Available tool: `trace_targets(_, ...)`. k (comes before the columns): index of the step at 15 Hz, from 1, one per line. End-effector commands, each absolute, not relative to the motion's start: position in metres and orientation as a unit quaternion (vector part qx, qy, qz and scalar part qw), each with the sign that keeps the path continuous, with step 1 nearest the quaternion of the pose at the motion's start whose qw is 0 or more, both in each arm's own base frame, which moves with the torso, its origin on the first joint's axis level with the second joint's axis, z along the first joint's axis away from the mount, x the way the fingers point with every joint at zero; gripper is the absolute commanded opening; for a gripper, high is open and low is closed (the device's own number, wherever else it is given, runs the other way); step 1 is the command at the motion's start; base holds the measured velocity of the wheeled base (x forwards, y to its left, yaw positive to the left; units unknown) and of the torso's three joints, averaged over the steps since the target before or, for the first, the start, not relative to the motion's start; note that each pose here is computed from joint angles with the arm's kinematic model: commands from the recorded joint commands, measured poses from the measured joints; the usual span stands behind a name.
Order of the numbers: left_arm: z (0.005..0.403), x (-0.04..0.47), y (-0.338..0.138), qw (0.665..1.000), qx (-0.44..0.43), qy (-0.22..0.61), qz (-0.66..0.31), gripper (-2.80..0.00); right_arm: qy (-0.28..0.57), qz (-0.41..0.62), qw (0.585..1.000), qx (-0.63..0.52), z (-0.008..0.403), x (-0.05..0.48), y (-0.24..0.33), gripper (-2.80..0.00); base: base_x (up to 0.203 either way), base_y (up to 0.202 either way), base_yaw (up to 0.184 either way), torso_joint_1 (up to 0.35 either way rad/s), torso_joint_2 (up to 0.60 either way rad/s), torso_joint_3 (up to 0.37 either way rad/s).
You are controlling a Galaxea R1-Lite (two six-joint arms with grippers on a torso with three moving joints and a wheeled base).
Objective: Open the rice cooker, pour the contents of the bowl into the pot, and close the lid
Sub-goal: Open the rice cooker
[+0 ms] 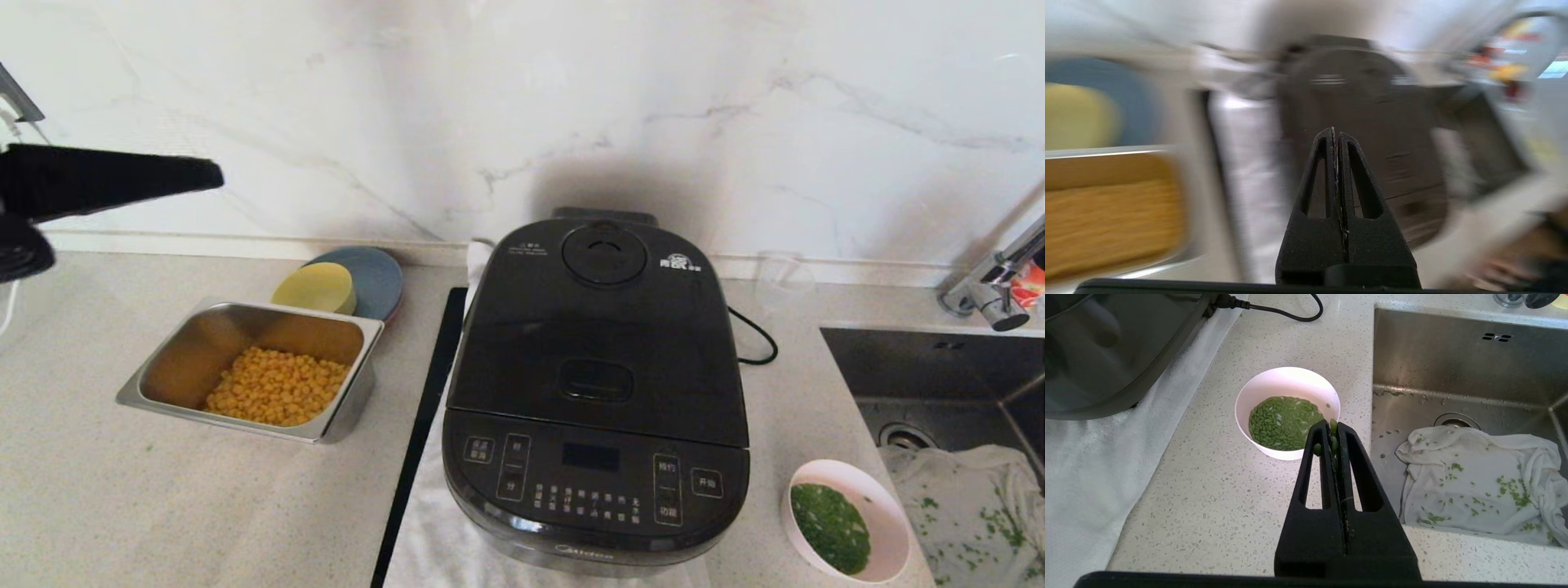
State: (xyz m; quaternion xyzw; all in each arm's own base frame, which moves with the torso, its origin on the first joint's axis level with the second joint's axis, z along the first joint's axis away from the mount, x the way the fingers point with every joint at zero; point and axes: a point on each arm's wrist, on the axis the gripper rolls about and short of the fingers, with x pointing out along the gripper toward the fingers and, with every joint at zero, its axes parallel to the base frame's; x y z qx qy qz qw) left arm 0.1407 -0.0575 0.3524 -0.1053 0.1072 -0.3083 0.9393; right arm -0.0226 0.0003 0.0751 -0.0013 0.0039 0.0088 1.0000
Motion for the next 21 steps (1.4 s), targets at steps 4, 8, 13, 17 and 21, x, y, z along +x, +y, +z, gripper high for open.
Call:
trace_targets(4, 0.336, 0.192, -0.150, 0.913, -0.104, 0.225, -0.325, -2.80, 0.004, 0.009, 1.000, -0.002, 0.075, -0.023, 0.000, -2.80, 0.000, 0.000, 0.000, 0.000, 0.00, 0.000)
trace_targets(8, 0.314, 0.183, -0.205, 0.897, -0.093, 0.269, -0.338, -2.80, 0.004, 0.009, 1.000, -0.002, 0.075, -0.023, 0.000, -2.80, 0.000, 0.000, 0.000, 0.000, 0.00, 0.000)
trace_targets(13, 0.291, 0.169, -0.223, 0.881, -0.088, 0.314, -0.344, -2.80, 0.004, 0.009, 1.000, -0.002, 0.075, -0.023, 0.000, -2.80, 0.000, 0.000, 0.000, 0.000, 0.00, 0.000)
trace_targets(17, 0.278, 0.167, -0.227, 0.883, -0.073, 0.328, -0.329, -2.80, 0.004, 0.009, 1.000, -0.002, 0.075, -0.023, 0.000, -2.80, 0.000, 0.000, 0.000, 0.000, 0.00, 0.000)
trace_targets(21, 0.261, 0.162, -0.230, 0.875, -0.068, 0.352, -0.324, -2.80, 0.004, 0.009, 1.000, -0.002, 0.075, -0.023, 0.000, -2.80, 0.000, 0.000, 0.000, 0.000, 0.00, 0.000)
